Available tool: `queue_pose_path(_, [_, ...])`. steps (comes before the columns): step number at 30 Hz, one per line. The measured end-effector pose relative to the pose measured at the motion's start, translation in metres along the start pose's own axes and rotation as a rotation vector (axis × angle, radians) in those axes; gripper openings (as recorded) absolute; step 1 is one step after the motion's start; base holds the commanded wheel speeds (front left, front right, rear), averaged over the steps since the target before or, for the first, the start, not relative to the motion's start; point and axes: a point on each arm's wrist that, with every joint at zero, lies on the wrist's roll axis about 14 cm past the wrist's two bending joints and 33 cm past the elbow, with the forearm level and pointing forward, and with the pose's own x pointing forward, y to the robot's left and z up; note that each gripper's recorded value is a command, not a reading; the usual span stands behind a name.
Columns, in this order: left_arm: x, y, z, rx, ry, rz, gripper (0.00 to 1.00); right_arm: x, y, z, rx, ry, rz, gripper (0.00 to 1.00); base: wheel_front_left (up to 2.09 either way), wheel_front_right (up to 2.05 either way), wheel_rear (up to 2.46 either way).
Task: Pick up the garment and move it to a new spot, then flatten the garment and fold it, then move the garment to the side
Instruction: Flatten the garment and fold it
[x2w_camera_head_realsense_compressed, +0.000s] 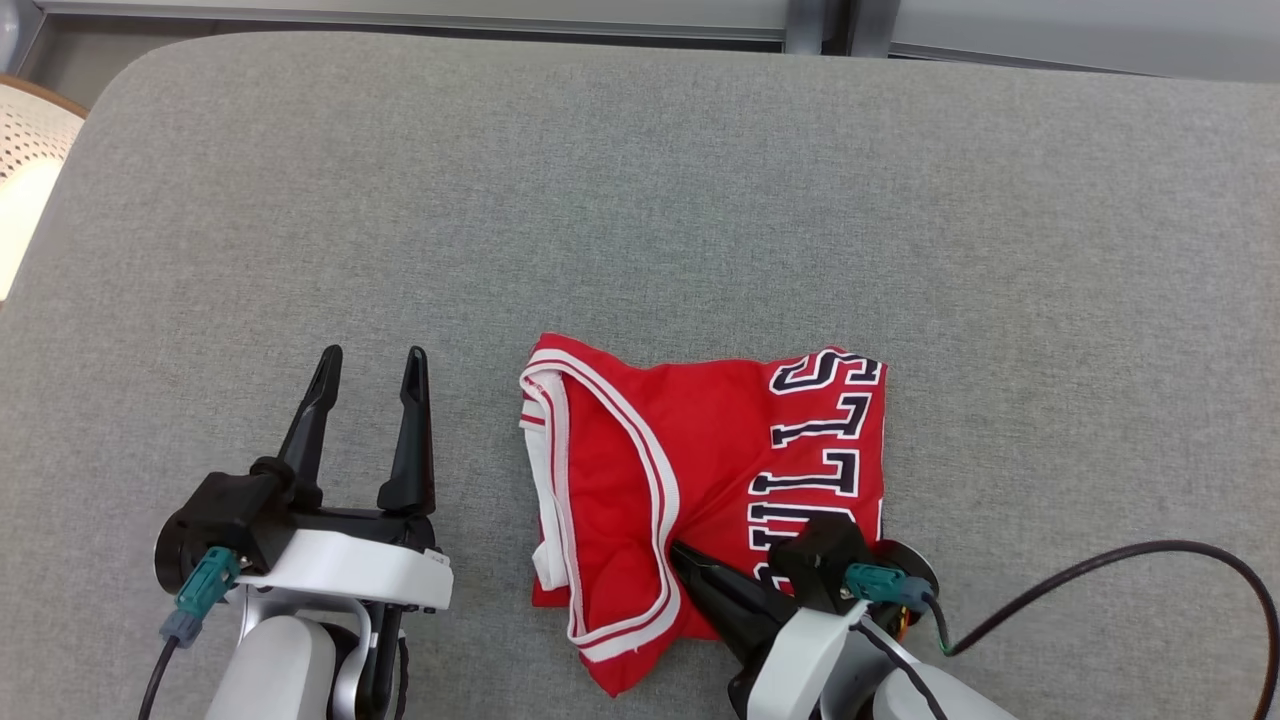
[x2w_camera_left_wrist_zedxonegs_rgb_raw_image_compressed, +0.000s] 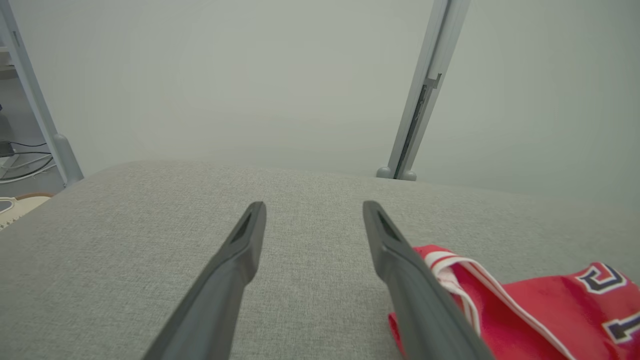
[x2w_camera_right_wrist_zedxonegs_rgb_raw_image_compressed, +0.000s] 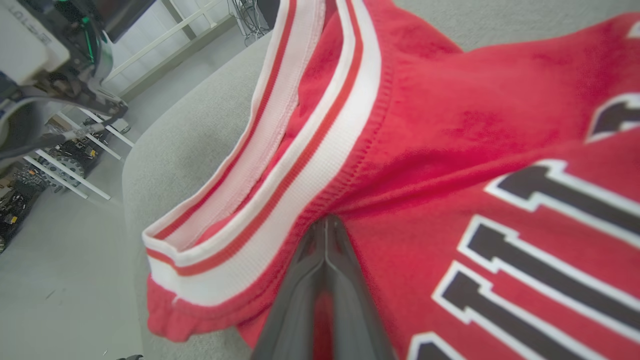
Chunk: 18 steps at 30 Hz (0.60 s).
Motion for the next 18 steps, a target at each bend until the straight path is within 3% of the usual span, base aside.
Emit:
queue_pose_path(6, [0.003, -0.005, -0.001, -0.008, 0.0, -0.012, 1.0, 0.001, -0.006, 0.009, 0.007, -0.029, -0.007, 0.0, 0.0, 0.0, 0.0])
queue_pose_path(12, [0.007, -0.014, 0.0, -0.006, -0.007, -0.039, 1.0, -0.02, -0.035, 0.057, 0.017, -0.221, -0.108, 0.0, 0.0, 0.0, 0.0])
queue_pose_path(13, [0.007, -0.015, 0.0, -0.006, -0.009, -0.044, 1.0, -0.027, -0.041, 0.062, 0.02, -0.248, -0.132, 0.18, 0.0, 0.0, 0.0])
queue_pose_path(14, [0.008, -0.016, 0.001, -0.006, -0.01, -0.047, 1.0, -0.034, -0.046, 0.066, 0.012, -0.269, -0.155, 0.49, 0.0, 0.0, 0.0])
queue_pose_path(15, [0.008, -0.017, 0.001, -0.006, -0.011, -0.051, 1.0, -0.041, -0.053, 0.071, 0.018, -0.293, -0.184, 0.99, 0.0, 0.0, 0.0])
queue_pose_path(18, [0.007, -0.02, 0.003, -0.003, -0.016, -0.063, 1.0, -0.067, -0.077, 0.086, 0.007, -0.374, -0.288, 1.0, 0.0, 0.0, 0.0])
